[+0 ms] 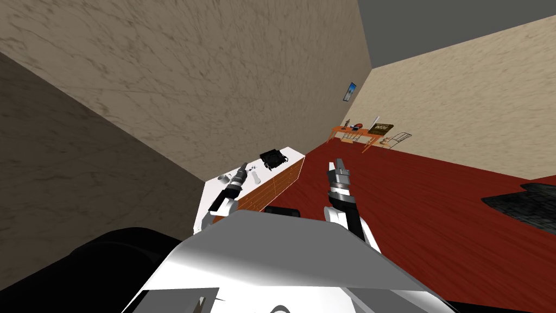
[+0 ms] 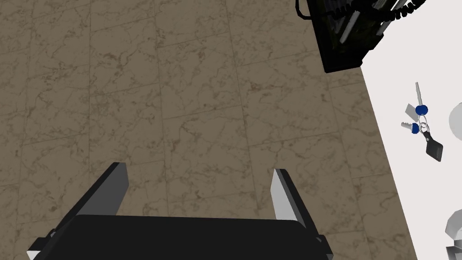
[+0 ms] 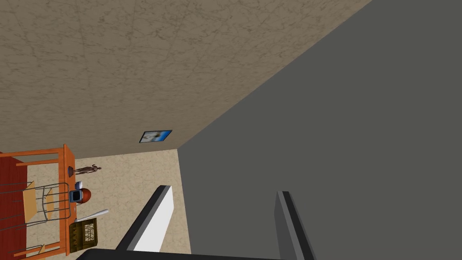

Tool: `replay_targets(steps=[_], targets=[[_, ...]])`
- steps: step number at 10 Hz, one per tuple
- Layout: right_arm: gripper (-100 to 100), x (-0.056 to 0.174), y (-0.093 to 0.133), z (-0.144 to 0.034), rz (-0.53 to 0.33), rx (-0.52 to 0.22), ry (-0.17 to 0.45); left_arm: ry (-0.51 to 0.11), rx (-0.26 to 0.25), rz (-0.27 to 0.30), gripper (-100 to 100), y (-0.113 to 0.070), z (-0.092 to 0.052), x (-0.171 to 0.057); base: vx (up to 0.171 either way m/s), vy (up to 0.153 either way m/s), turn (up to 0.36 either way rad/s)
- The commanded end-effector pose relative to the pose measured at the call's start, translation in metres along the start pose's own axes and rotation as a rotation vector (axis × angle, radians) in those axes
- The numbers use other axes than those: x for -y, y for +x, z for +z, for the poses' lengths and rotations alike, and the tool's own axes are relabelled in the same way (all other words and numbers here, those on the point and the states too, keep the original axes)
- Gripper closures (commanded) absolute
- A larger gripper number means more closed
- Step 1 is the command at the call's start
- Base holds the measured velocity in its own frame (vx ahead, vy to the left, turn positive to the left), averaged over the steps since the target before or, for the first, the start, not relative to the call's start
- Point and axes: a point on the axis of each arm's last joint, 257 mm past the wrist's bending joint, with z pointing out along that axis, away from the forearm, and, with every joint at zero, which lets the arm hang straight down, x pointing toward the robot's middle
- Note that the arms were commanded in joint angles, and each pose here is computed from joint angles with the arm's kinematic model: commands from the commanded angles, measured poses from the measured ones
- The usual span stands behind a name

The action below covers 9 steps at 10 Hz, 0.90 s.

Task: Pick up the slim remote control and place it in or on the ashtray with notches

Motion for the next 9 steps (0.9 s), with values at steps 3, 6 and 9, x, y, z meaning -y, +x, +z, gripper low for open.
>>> replay_targets(steps=[3, 6, 9], targets=[[0, 0.000, 0.000, 0.000, 0.000, 0.000, 0.000, -0.119, -0.031, 0.065, -100, -0.005, -0.004, -0.037, 0.006, -0.003, -0.076], [0, 0.000, 0.000, 0.000, 0.000, 0.000, 0.000, -0.192, -0.053, 0.093, -100, -0.007, -0.009, -0.059, 0.012, -0.005, -0.067], [0, 0.000, 0.000, 0.000, 0.000, 0.000, 0.000, -0.312, -0.091, 0.146, -100, -0.013, -0.020, -0.097, 0.018, -0.009, -0.089]])
